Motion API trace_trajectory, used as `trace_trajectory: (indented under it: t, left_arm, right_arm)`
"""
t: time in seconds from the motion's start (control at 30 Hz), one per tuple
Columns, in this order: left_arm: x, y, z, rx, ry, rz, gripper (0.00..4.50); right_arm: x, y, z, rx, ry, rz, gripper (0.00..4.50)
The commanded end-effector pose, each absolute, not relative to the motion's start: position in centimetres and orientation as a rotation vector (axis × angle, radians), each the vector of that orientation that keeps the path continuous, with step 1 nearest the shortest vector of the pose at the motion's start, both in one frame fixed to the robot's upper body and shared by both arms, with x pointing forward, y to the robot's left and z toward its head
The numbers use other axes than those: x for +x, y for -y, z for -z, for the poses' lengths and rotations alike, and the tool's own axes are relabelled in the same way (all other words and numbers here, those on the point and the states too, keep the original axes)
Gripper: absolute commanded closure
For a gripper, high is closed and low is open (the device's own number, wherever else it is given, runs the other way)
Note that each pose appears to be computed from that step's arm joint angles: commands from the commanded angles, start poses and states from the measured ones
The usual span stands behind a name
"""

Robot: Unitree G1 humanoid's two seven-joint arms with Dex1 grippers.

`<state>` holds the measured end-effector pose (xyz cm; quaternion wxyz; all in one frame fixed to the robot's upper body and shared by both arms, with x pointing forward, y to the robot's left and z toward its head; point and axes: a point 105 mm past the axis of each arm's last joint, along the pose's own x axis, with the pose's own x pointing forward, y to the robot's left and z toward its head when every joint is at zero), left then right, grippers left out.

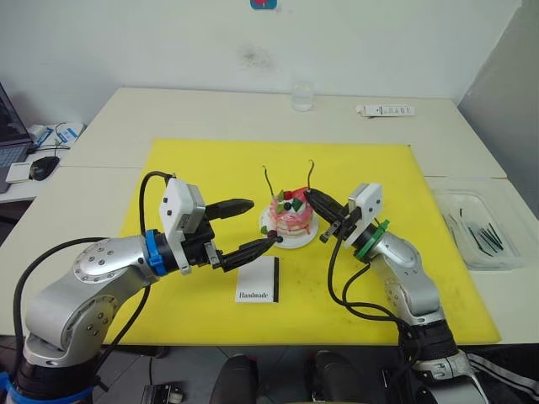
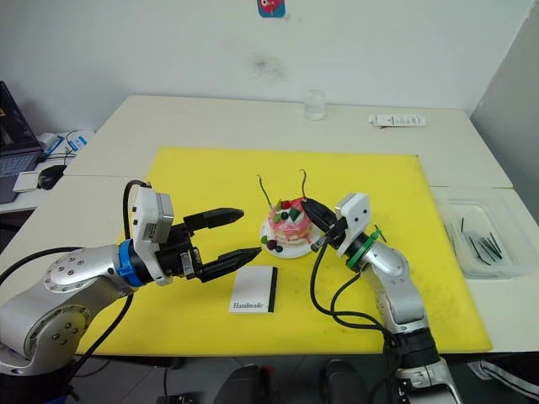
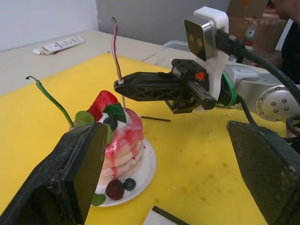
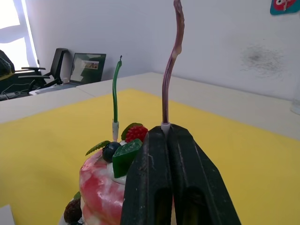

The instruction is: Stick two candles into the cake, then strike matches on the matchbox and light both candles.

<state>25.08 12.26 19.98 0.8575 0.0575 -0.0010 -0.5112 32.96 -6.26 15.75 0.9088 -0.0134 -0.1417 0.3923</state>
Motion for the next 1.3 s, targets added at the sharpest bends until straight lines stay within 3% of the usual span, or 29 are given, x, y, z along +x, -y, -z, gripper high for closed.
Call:
trace_trajectory:
  t: [0.03, 0.7, 0.93, 1.07, 1.23, 1.3]
  left_arm:
    - [24.9, -12.1, -20.6, 0.149, 0.029, 1.088, 0.0]
    - [24.5, -11.8, -20.1, 0.156, 0.019, 1.1, 0.0]
    - [24.6, -11.8, -19.9, 0.156, 0.02, 1.099, 0.0]
    - [24.6, -11.8, -19.9, 0.161, 0.022, 1.096, 0.0]
    - [24.8, -12.1, -19.6, 0.179, 0.017, 1.08, 0.0]
    - [25.1, -12.3, -19.4, 0.195, 0.011, 1.054, 0.0]
  right_arm:
    - [32.8, 6.4, -15.9, -0.037, 0.319, -0.795, 4.47]
    - [32.3, 5.9, -13.1, -0.015, 0.249, -0.787, 4.47]
    - [32.3, 5.8, -13.8, -0.012, 0.259, -0.792, 4.47]
    - [32.6, 6.2, -14.9, -0.003, 0.298, -0.76, 3.56]
    - [32.6, 6.6, -16.2, -0.033, 0.339, -0.735, 1.69]
    - [32.3, 6.7, -17.1, -0.028, 0.362, -0.731, 1.43]
